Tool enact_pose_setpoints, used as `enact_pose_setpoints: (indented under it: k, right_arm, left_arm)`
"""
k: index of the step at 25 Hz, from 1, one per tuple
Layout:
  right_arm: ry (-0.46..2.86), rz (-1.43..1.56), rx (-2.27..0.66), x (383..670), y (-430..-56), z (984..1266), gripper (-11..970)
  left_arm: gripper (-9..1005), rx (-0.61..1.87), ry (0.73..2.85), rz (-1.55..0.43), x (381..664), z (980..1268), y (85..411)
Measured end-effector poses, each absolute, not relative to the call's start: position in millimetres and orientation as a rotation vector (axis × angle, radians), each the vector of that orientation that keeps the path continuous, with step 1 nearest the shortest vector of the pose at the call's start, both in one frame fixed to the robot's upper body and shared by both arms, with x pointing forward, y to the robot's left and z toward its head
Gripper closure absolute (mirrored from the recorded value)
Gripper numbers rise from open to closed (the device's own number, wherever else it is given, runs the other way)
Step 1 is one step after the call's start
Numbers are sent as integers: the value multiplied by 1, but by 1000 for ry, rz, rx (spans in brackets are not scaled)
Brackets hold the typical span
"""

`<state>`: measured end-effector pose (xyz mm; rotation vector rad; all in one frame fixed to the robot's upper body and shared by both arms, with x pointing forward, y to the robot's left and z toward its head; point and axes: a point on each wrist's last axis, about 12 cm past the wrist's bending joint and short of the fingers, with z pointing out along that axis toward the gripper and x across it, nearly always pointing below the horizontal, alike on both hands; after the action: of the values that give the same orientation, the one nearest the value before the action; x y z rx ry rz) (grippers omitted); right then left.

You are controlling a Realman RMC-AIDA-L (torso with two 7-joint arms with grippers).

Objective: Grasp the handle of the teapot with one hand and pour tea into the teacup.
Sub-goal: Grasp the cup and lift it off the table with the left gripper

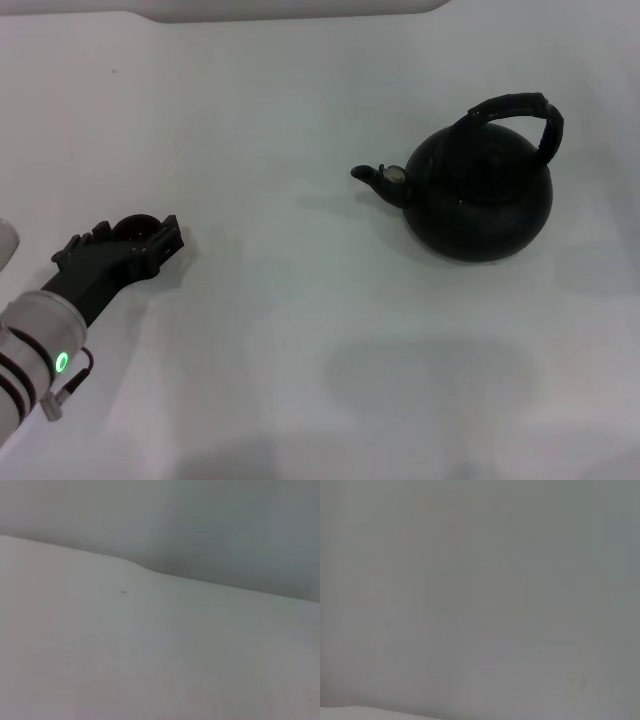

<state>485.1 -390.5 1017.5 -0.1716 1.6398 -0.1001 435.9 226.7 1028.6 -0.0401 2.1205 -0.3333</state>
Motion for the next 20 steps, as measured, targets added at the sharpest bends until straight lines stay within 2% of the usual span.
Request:
enact_pose_setpoints:
  k: [20]
  right_arm:
    - [1635, -98, -175, 485, -390, 1018, 217]
  left_arm:
    - [119, -66, 2137, -343, 440, 1025, 228]
